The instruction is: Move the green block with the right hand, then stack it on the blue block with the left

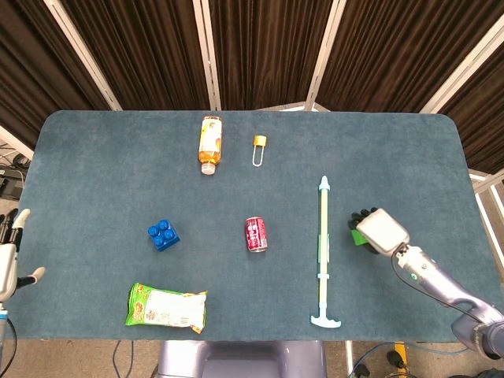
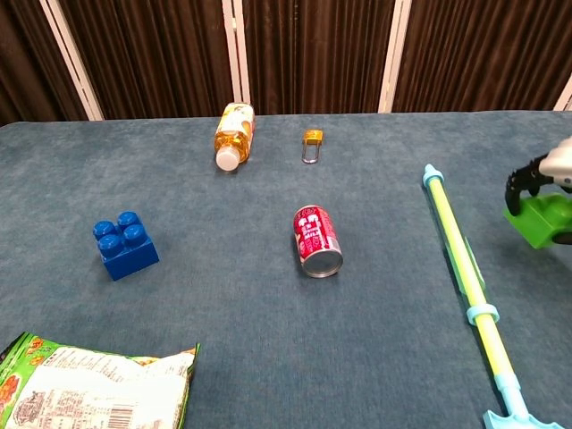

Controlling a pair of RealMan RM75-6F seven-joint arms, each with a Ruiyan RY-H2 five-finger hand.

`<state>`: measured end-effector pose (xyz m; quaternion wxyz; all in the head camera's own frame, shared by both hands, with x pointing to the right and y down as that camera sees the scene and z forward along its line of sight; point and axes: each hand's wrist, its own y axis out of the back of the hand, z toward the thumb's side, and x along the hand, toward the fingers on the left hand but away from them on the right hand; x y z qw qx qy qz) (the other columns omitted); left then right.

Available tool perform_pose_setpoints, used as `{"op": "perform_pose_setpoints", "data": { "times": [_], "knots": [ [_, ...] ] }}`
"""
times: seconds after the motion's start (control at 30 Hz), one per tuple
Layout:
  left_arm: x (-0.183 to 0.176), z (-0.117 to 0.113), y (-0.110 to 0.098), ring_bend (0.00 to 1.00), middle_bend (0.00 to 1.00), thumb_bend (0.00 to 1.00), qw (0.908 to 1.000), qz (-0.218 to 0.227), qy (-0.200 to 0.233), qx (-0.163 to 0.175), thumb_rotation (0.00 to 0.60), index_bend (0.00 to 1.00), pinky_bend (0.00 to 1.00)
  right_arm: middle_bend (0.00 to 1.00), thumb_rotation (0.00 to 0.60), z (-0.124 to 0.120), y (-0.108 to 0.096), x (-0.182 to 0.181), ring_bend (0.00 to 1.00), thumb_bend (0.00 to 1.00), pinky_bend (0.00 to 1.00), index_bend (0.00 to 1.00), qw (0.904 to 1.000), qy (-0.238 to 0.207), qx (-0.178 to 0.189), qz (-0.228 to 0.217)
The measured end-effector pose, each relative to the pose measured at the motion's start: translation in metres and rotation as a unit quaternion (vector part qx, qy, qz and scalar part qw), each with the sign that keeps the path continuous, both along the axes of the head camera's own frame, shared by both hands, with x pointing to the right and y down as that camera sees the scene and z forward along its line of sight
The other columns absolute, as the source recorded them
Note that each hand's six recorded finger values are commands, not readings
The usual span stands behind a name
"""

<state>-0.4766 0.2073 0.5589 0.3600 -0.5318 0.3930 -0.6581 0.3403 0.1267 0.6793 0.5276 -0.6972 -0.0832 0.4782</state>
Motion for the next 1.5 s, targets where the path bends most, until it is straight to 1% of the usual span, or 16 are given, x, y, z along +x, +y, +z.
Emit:
{"op": "perform_pose_setpoints", "data": {
  "times": [0.13, 0.23, 0.37, 0.53, 0.67, 0.77, 0.87, 0.97, 1.07, 1.17, 1.2, 1.27, 1.3, 1.33, 1.4, 1.5],
  "knots": [
    [0.003, -0.002, 0.001, 0.0, 0.0, 0.0, 1.0, 0.006, 0.006, 0.001, 0.6, 0.0, 0.0, 0.52, 0.6, -0.025, 0.008, -0.027, 0.4, 0.47, 0.51, 0.45, 0.9981, -0.038, 0.019, -0.044],
    [0.005, -0.003, 0.001, 0.0, 0.0, 0.0, 0.9999, 0.009, 0.01, 0.002, 0.6, 0.0, 0.0, 0.52, 0.6, -0.043, 0.017, -0.056, 0.4, 0.47, 0.51, 0.45, 0.9939, -0.061, 0.028, -0.087],
    [0.006, -0.003, 0.002, 0.0, 0.0, 0.0, 0.9998, 0.012, 0.013, 0.001, 0.6, 0.0, 0.0, 0.52, 0.6, -0.059, 0.032, -0.104, 0.4, 0.49, 0.52, 0.45, 0.9827, -0.073, 0.041, -0.165],
    [0.004, -0.003, 0.001, 0.0, 0.0, 0.0, 0.9999, 0.011, 0.012, 0.0, 0.6, 0.0, 0.0, 0.52, 0.6, -0.055, 0.045, -0.147, 0.4, 0.54, 0.52, 0.45, 0.9659, -0.061, 0.031, -0.25],
    [0.001, -0.001, 0.001, 0.0, 0.0, 0.0, 0.9999, 0.006, 0.012, -0.003, 0.6, 0.0, 0.0, 0.52, 0.6, -0.051, 0.061, -0.187, 0.4, 0.57, 0.52, 0.45, 0.9441, -0.071, 0.034, -0.32],
    [-0.004, 0.0, 0.0, 0.0, 0.0, 0.0, 1.0, -0.001, 0.009, -0.004, 0.6, 0.0, 0.0, 0.52, 0.6, -0.045, 0.074, -0.21, 0.4, 0.57, 0.52, 0.45, 0.9306, -0.08, 0.03, -0.356],
    [-0.01, 0.002, 0.0, 0.0, 0.0, 0.0, 0.9999, -0.011, 0.004, -0.008, 0.6, 0.0, 0.0, 0.52, 0.6, -0.037, 0.09, -0.236, 0.4, 0.57, 0.53, 0.45, 0.9124, -0.087, 0.027, -0.399],
    [-0.015, 0.003, 0.0, 0.0, 0.0, 0.0, 0.9998, -0.018, 0.001, -0.009, 0.6, 0.0, 0.0, 0.52, 0.6, -0.029, 0.097, -0.254, 0.4, 0.58, 0.53, 0.45, 0.8996, -0.089, 0.032, -0.426],
    [-0.017, 0.003, 0.0, 0.0, 0.0, 0.0, 0.9997, -0.021, 0.001, -0.009, 0.6, 0.0, 0.0, 0.52, 0.6, -0.022, 0.098, -0.262, 0.4, 0.58, 0.53, 0.45, 0.8933, -0.086, 0.038, -0.44],
    [-0.018, 0.004, 0.0, 0.0, 0.0, 0.0, 0.9997, -0.022, 0.0, -0.01, 0.6, 0.0, 0.0, 0.52, 0.6, -0.016, 0.097, -0.265, 0.4, 0.57, 0.52, 0.44, 0.8898, -0.079, 0.044, -0.447],
    [-0.018, 0.004, -0.001, 0.0, 0.0, 0.0, 0.9997, -0.021, -0.001, -0.011, 0.6, 0.0, 0.0, 0.5, 0.6, -0.015, 0.097, -0.266, 0.39, 0.54, 0.51, 0.4, 0.8889, -0.077, 0.046, -0.449],
    [-0.018, 0.005, -0.001, 0.0, 0.0, 0.0, 0.9997, -0.021, -0.001, -0.012, 0.6, 0.0, 0.0, 0.33, 0.6, -0.013, 0.096, -0.266, 0.35, 0.31, 0.44, 0.2, 0.8863, -0.073, 0.053, -0.454],
    [-0.018, 0.005, -0.001, 0.0, 0.0, 0.0, 0.9997, -0.021, -0.002, -0.013, 0.6, 0.0, 0.0, 0.2, 0.6, -0.013, 0.096, -0.266, 0.3, 0.14, 0.37, 0.07, 0.8846, -0.071, 0.059, -0.457],
    [-0.018, 0.006, -0.001, 0.0, 0.0, 0.0, 0.9997, -0.021, -0.002, -0.013, 0.6, 0.0, 0.0, 0.09, 0.6, -0.013, 0.096, -0.266, 0.25, 0.03, 0.3, 0.01, 0.8829, -0.071, 0.065, -0.46],
    [-0.017, 0.007, -0.001, 0.0, 0.0, 0.0, 0.9997, -0.02, -0.003, -0.015, 0.6, 0.0, 0.0, 0.01, 0.6, -0.015, 0.095, -0.265, 0.18, 0.0, 0.21, 0.0, 0.8797, -0.074, 0.078, -0.463],
    [-0.015, 0.008, -0.001, 0.0, 0.0, 0.0, 0.9997, -0.017, -0.003, -0.017, 0.6, 0.0, 0.0, 0.0, 0.6, -0.02, 0.092, -0.264, 0.15, 0.0, 0.15, 0.0, 0.877, -0.081, 0.094, -0.464]
  ]
}}
